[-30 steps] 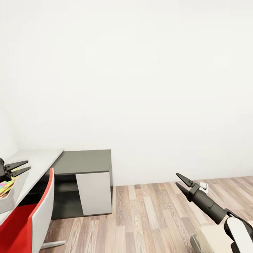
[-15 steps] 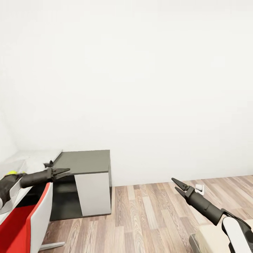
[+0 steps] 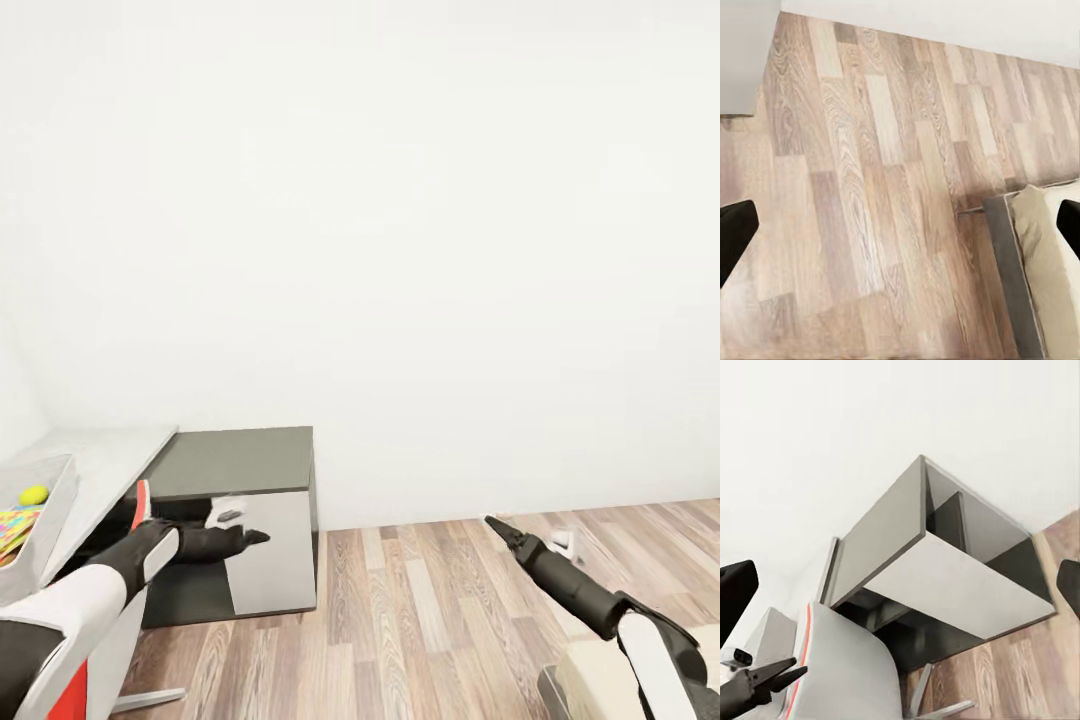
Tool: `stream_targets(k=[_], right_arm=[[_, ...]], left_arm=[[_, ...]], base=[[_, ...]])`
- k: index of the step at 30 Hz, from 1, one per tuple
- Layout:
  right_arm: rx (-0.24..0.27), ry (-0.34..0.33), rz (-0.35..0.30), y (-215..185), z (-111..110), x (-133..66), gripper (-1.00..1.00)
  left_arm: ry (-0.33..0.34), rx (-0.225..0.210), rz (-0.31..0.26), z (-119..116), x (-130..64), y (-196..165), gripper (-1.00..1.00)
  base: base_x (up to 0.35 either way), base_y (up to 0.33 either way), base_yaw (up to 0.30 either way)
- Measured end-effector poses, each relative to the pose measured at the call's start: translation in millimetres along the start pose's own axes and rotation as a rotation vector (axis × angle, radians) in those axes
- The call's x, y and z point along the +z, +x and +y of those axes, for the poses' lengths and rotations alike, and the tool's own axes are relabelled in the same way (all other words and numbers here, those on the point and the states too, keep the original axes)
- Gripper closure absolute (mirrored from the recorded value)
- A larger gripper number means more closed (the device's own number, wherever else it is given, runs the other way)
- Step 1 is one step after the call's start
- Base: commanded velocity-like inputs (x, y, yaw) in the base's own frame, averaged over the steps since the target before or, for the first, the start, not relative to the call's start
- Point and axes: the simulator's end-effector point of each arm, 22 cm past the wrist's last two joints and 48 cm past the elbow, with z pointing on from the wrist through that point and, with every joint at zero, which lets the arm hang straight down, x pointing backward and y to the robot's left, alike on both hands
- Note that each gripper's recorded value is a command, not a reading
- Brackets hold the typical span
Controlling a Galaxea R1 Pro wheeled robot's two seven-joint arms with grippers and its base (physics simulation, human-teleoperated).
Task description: Put all the toys in the child's room - the three board games (two on the bed and one on the table), the two jigsaw puzzles on the table, and the tennis ball on the table - inside the toy box on the table in the child's room.
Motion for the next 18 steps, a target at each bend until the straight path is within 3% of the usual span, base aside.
stream_targets(k=[4, 6, 10, 13, 14, 15, 16, 18], right_arm=[[-0.001, 0.12, -0.019, 12, -40, 16.4, -1.0], [0.003, 0.168, 0.047, 46, -54, 29.2, -1.0], [-0.025, 0.32, 0.266, 152, -98, 39.0, -1.0], [-0.077, 0.499, 0.414, 246, -159, 14.3, -1.0], [-0.108, 0.567, 0.467, 286, -181, -2.6, -1.0], [-0.143, 0.623, 0.512, 323, -198, -22.2, -1.0], [-0.16, 0.653, 0.539, 343, -207, -35.4, -1.0], [-0.224, 0.744, 0.599, 395, -236, -87.6, -1.0]], left_arm=[[-0.177, -0.011, 0.035, 49, 14.2, 59, -1.0], [-0.232, -0.024, 0.069, 71, 16.9, 100, -1.0], [-0.331, -0.024, 0.116, 110, 14.0, 183, -1.0], [-0.432, -0.008, 0.153, 143, 0.6, 250, -1.0], [-0.456, -0.006, 0.167, 151, -3.9, 268, -1.0], [-0.52, 0.006, 0.17, 167, -15.2, 296, -1.0], [-0.551, 0.006, 0.205, 177, -26.6, 333, -1.0], [-0.632, 0.029, 0.198, 197, -48.2, 371, -1.0]], base=[[0.0, 0.0, 0.0], [0.0, 0.0, 0.0], [0.0, 0.0, 0.0], [0.0, 0.0, 0.0], [0.0, 0.0, 0.0], [0.0, 0.0, 0.0], [0.0, 0.0, 0.0], [0.0, 0.0, 0.0]])
